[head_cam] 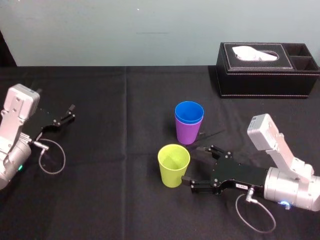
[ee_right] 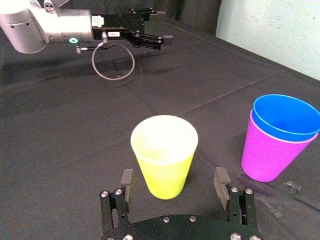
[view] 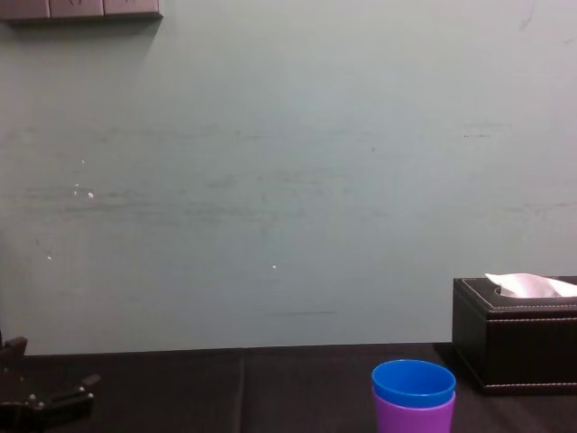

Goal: Stack the three plastic cups sequentially using one hand.

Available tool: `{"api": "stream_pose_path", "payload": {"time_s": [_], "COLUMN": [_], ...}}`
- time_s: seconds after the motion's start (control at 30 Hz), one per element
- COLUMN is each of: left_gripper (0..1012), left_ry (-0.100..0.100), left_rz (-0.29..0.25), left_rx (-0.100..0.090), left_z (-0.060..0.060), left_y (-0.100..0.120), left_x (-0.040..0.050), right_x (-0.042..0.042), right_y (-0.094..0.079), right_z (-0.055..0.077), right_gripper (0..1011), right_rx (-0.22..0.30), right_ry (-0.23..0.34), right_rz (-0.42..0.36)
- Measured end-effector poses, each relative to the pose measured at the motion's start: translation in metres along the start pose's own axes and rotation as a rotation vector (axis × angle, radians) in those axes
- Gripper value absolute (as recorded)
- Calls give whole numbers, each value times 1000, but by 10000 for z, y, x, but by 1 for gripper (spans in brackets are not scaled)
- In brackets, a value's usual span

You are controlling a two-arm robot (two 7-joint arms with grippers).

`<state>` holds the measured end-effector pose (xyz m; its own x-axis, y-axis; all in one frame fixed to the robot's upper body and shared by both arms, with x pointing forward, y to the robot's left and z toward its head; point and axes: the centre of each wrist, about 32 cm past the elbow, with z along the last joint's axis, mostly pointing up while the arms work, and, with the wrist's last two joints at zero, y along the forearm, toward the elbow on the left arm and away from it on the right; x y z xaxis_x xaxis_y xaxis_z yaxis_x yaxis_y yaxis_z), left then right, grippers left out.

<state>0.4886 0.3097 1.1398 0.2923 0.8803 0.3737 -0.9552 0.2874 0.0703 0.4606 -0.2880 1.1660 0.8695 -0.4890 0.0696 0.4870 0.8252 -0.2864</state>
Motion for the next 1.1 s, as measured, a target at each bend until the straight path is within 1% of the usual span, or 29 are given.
{"api": "stream_pose_path", "payload": {"time_s": [0.3, 0.7, 1.1], "left_gripper": [1011, 1011, 1011], "left_ry": [0, 0, 0], "left_rz": [0, 0, 0], "left_rx": [0, 0, 0], "left_z": [0, 0, 0], "left_y": [0, 0, 0], "left_x": [0, 0, 0], "right_x": [25, 74, 82], "right_y": [100, 296, 409], "right_z": [7, 21, 39], "right_gripper": [1002, 1003, 1003], "right_rx": [-2, 6, 0], "right_ry": [3, 18, 25], "right_rz": [8, 22, 41]}}
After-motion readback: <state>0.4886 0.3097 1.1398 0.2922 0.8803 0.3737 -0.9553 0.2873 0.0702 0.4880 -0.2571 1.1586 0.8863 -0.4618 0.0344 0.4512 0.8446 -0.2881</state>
